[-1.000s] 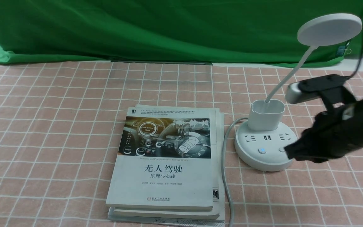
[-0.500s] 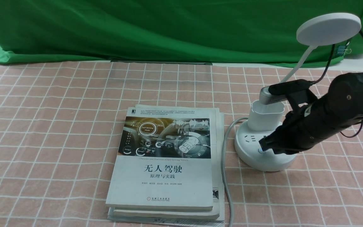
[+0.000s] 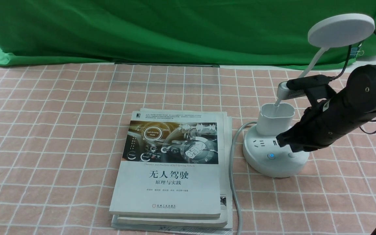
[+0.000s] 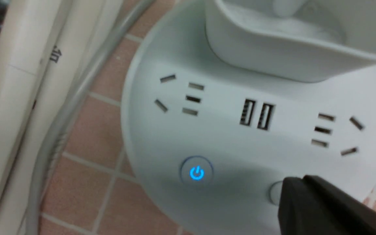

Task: Turn on the table lamp on the pink coffee tablecloth with your hand.
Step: 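Press the button on the base of the white desk lamp with the right gripper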

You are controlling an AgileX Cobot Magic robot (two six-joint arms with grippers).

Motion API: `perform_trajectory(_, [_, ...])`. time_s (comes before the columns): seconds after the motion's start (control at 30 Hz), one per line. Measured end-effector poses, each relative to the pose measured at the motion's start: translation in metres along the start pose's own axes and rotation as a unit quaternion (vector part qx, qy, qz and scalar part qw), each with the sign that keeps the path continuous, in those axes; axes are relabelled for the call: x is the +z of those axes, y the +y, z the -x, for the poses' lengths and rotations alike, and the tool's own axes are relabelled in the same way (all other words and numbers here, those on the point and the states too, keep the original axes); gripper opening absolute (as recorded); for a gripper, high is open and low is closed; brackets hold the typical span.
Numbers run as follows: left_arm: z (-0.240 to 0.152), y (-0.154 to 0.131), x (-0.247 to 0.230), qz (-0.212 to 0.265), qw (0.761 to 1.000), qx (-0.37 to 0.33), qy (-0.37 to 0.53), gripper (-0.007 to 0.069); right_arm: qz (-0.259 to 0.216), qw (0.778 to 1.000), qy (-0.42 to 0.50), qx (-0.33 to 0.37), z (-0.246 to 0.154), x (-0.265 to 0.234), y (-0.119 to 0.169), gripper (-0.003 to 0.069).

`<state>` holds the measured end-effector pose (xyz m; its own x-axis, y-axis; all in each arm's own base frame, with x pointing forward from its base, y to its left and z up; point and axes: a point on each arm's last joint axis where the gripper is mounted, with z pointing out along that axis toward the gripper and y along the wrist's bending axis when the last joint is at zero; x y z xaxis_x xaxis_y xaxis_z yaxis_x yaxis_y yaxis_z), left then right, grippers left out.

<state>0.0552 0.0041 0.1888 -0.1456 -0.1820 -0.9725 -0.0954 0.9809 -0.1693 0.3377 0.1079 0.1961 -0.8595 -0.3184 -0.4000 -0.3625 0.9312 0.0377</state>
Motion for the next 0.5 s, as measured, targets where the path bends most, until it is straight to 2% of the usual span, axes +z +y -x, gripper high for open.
perform_trajectory(0.5, [0.0,0.0,0.0,0.0,1.0,0.0,0.0,0.0019,0.001,1.0,0.02,0.001,-0.003,0.015,-0.001,0.0033])
